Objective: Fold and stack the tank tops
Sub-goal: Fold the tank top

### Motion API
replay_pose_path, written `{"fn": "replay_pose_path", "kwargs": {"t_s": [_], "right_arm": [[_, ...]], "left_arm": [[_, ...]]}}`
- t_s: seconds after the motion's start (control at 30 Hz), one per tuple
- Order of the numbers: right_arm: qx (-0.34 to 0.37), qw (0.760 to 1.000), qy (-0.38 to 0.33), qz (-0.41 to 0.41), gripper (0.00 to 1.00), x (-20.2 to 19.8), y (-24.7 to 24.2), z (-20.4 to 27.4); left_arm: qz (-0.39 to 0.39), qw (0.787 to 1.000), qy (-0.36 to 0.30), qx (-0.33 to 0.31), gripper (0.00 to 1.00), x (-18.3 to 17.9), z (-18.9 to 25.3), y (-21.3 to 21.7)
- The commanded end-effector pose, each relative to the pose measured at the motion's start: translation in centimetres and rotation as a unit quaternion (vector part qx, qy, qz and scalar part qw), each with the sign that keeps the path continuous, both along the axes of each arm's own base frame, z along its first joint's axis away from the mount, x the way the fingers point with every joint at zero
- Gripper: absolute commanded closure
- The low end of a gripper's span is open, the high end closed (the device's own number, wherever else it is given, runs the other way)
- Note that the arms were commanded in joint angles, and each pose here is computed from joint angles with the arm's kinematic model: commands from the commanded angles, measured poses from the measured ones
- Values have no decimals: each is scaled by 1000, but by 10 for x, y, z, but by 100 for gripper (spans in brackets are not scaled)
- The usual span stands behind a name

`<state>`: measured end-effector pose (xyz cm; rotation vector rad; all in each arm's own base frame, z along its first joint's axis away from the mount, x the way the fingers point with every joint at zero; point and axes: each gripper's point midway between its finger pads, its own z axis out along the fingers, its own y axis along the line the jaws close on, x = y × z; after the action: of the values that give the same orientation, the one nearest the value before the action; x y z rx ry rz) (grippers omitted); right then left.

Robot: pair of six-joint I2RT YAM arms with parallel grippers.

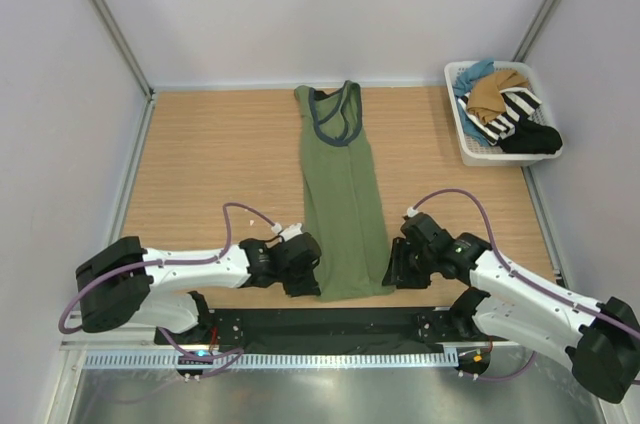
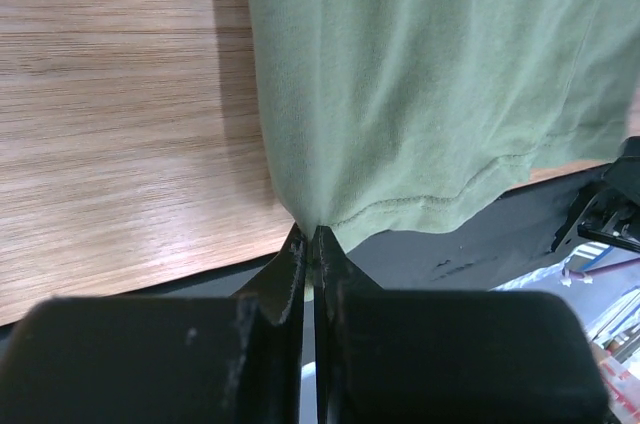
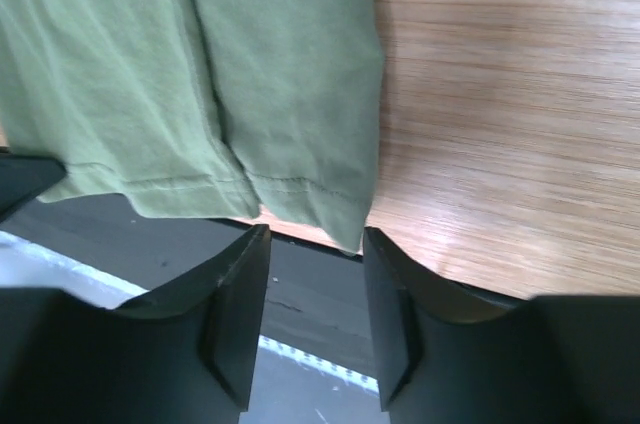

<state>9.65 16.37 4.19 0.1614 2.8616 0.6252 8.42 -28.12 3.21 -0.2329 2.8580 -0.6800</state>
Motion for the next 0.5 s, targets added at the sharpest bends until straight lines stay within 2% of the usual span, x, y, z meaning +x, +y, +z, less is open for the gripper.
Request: {"fn": "replay_pose_path", "kwargs": {"t_s": [0.0,0.13,0.3,0.37,0.47], "right_arm": [[-18,1000,-7,6,51,2,-4,5],[-28,1000,0,8,48,2,-5,-7],[-37,999,5,7,52,4,-5,-19],[-44,999,8,10,59,4,-7,-23],[-39,999,7,12,64,3,-6,-22]], "left_arm": [[17,1000,-4,7,100,2,0,3],[17,1000,2,17,100,1,-7,6],[16,1000,5,20,100,-1,-9,8],[13,1000,5,20,96,-3,-9,9],[15,1000,0,20,81,-5,-10,13]]}}
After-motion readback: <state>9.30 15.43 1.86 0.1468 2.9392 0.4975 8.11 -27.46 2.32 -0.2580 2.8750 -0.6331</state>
